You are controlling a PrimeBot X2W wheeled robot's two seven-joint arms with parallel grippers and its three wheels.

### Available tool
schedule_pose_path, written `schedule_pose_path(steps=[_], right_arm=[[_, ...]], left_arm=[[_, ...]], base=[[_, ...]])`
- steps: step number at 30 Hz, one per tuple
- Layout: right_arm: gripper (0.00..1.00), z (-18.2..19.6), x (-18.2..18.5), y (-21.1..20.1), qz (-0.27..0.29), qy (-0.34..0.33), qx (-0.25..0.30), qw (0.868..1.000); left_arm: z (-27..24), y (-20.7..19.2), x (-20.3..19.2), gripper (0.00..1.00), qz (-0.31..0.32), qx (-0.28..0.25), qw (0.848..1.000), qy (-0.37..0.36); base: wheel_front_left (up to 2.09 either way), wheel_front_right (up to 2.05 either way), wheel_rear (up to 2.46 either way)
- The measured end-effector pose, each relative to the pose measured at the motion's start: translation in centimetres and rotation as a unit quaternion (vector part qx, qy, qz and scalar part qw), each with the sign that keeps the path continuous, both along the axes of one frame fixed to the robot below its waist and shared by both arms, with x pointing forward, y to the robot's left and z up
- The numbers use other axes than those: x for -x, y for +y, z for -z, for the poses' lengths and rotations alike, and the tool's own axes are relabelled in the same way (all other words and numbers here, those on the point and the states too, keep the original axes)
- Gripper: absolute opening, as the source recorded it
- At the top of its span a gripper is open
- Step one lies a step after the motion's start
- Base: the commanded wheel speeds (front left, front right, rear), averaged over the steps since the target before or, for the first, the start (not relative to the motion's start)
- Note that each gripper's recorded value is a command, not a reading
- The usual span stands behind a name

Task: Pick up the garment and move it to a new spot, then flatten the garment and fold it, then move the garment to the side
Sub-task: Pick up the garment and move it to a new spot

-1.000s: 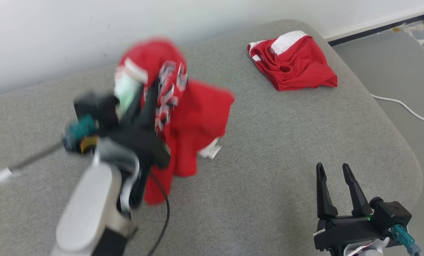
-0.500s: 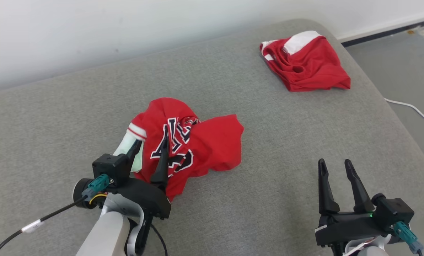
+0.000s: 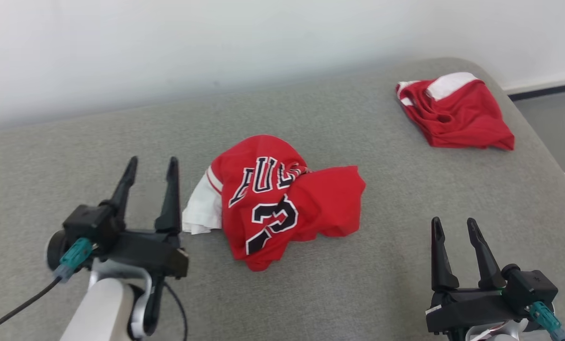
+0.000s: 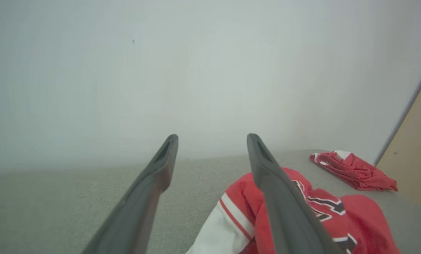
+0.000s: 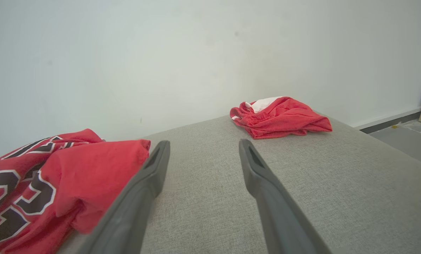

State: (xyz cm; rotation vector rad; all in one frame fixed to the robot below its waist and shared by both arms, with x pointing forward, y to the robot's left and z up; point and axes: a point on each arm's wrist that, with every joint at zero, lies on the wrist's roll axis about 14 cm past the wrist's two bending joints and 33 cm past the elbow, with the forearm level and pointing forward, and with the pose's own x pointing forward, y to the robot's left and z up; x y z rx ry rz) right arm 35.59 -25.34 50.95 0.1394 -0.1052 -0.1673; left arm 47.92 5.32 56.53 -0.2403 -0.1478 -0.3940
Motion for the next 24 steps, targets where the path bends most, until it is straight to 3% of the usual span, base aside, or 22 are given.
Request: schedule_pose_path(steps=[9, 24], right_arm=[[1.0, -0.9, -0.7, 2.2, -0.034, -0.016, 0.001, 0.999], [1.0, -1.5, 0.1, 2.7, -0.041, -0.024, 0.011, 0.999]], left_arm=[[-0.1, 8.0, 3.1, 1.0, -0.099, -0.042, 0.994, -0.025], [2.1, 14.5, 9.3, 1.0, -0.197, -0.046, 0.979, 0.0]], base=[[0.0, 0.0, 0.0], [0.0, 0.0, 0.0]])
